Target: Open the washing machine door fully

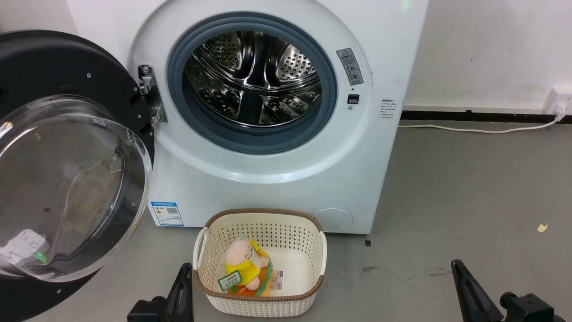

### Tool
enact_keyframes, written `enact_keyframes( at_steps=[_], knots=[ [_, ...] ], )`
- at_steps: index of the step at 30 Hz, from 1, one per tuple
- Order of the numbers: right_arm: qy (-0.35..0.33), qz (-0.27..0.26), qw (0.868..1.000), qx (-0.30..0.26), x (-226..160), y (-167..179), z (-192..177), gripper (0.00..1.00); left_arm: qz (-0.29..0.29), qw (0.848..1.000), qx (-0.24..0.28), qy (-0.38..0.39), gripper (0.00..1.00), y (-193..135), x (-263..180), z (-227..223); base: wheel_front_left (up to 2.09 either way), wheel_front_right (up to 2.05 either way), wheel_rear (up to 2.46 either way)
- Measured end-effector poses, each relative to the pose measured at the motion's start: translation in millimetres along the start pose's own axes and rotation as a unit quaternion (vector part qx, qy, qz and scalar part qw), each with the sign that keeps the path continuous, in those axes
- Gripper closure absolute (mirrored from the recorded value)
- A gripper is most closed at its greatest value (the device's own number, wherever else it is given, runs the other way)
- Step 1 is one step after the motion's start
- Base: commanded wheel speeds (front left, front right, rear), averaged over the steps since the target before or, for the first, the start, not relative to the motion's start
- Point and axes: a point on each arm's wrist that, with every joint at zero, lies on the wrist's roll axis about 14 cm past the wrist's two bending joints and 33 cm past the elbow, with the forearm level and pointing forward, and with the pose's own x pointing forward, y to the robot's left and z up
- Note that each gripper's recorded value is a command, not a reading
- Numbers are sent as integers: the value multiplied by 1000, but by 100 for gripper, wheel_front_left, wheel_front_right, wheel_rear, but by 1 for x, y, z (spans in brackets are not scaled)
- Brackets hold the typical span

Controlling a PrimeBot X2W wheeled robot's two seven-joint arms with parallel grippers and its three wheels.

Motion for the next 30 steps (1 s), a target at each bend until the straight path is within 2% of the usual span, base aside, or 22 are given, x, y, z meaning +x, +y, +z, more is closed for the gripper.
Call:
enact_keyframes(
  at_steps=[30],
  knots=[
    [21,8,1000,-8,11,4,-2,100,-4,1000,16,11,100,2,14,4,0,0,0]
  ],
)
